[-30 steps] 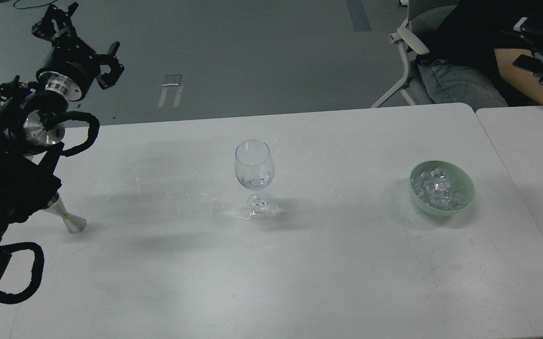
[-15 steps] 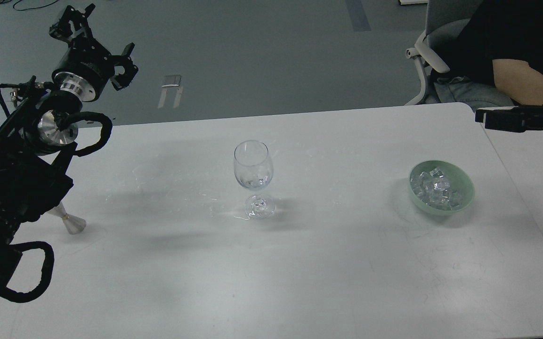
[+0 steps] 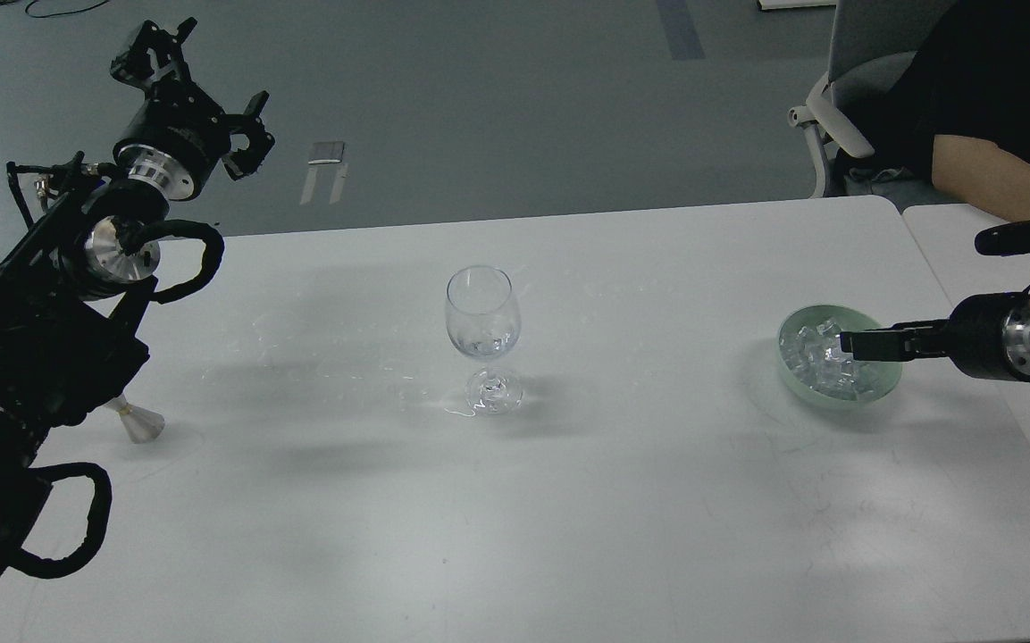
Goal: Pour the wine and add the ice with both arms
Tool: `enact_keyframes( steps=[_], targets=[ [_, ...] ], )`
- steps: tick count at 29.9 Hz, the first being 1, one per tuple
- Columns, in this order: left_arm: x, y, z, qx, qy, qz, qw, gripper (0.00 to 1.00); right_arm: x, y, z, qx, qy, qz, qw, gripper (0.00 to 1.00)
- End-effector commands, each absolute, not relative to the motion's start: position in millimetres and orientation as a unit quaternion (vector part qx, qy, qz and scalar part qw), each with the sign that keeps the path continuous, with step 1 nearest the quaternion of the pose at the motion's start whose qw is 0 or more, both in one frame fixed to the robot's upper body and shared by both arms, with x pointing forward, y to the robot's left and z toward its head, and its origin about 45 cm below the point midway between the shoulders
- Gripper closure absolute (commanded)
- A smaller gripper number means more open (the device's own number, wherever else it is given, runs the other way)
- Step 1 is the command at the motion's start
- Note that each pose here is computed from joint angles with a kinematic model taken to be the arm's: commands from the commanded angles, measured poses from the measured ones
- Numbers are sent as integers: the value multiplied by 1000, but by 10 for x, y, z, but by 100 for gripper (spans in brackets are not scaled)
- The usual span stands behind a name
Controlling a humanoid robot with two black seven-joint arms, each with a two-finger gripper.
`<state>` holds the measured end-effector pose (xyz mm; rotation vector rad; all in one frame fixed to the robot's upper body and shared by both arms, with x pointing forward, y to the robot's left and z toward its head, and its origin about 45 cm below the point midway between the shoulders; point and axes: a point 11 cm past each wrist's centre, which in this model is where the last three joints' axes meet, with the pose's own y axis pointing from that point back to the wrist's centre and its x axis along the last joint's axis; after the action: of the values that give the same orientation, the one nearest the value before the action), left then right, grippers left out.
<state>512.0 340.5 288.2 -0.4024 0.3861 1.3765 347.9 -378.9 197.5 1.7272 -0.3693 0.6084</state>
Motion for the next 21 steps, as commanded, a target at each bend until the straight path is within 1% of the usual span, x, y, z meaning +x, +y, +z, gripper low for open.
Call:
enact_keyframes(
  steps=[1,2,3,6,7,12,14,17,21],
  targets=[
    [5119,3372,2863,-184,178,625,738,2,3520,-3727,1890,744,-160,258,595,8],
    [5120,3374,2862,-184,178,625,737,2,3540,-3699,1865,745,-161,257,594,10],
    [5120,3374,2862,-184,178,625,737,2,3540,-3699,1865,745,-161,257,594,10],
    [5119,3370,2861,-183,178,625,738,2,3546,-3688,1823,745,-160,254,596,27],
    [5122,3368,2869,-184,178,624,738,2,3546,-3695,1821,744,-160,253,597,29],
    [5119,3353,2851,-178,177,624,740,2,3561,-3670,1794,743,-162,251,599,30],
    [5122,3349,2857,-178,176,623,741,2,3558,-3666,1782,743,-161,249,600,36],
    [5125,3347,2865,-178,176,623,741,2,3554,-3657,1763,741,-161,248,603,39],
    [5123,3352,2869,-178,175,622,742,2,3547,-3655,1748,742,-160,245,603,39]
  ],
)
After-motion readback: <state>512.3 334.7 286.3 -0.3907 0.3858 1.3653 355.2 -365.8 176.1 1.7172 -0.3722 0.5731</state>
